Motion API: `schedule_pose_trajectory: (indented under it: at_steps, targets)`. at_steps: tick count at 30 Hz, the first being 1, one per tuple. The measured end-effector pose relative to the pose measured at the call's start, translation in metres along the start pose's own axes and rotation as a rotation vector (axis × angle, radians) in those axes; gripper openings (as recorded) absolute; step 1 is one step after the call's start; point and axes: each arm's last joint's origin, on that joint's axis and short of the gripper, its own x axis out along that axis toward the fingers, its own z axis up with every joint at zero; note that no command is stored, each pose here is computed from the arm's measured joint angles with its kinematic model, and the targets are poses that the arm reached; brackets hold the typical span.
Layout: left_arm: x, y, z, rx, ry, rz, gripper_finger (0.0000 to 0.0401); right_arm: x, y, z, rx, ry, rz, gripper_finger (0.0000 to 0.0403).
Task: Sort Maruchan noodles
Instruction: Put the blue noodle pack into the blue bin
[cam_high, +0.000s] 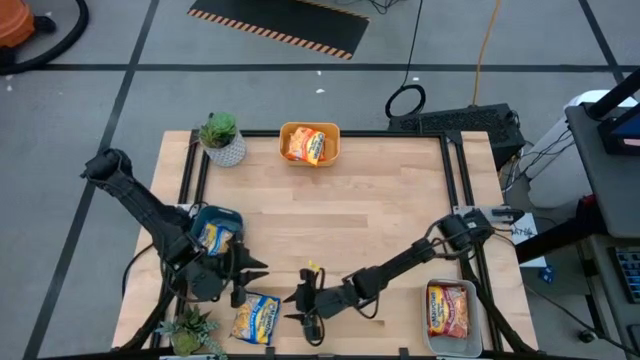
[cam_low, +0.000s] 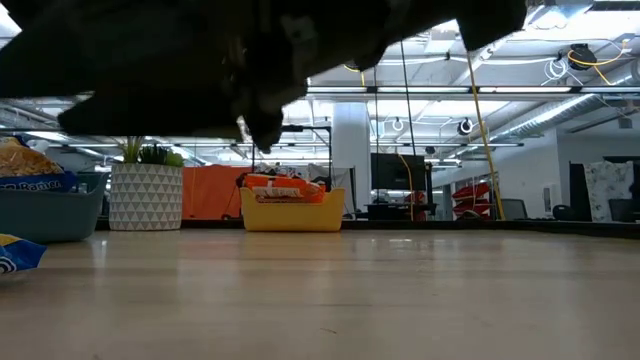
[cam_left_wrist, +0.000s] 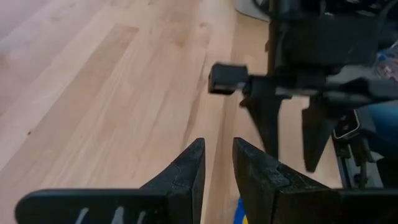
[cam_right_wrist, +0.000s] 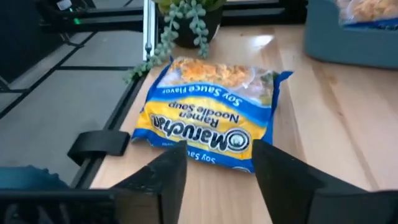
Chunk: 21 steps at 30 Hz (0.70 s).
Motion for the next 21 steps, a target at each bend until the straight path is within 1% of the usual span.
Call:
schedule_pose_trajectory:
  at_steps: [3, 6, 9, 14, 17, 19, 21]
  targets:
    - [-0.002, -0.002, -0.001, -0.008, -0.015, 0.001, 0.0085, 0.007, -0.006, -0.006, -0.003, 0.015, -0.010, 0.0189]
    - [-0.005, -0.005, -0.003, -0.013, -0.029, 0.000, 0.0085, 0.013, -0.016, -0.011, -0.022, 0.035, -0.011, 0.0198]
    - [-0.006, -0.006, -0.005, -0.017, -0.040, 0.003, 0.0085, 0.017, -0.025, -0.011, -0.056, 0.045, 0.041, 0.0198]
    - [-0.007, -0.007, -0.005, -0.008, -0.050, 0.012, 0.0085, 0.023, -0.033, -0.015, -0.197, 0.038, 0.068, 0.0195]
    - [-0.007, -0.006, -0.006, 0.008, -0.046, 0.017, 0.0085, 0.024, -0.037, -0.015, -0.216, 0.034, 0.109, 0.0196]
    - [-0.007, -0.006, -0.005, 0.033, -0.046, 0.022, 0.0085, 0.028, -0.043, -0.015, -0.217, 0.021, 0.125, 0.0198]
    - [-0.006, -0.004, -0.004, 0.060, -0.048, 0.029, 0.0085, 0.030, -0.049, -0.018, -0.223, 0.039, 0.129, 0.0198]
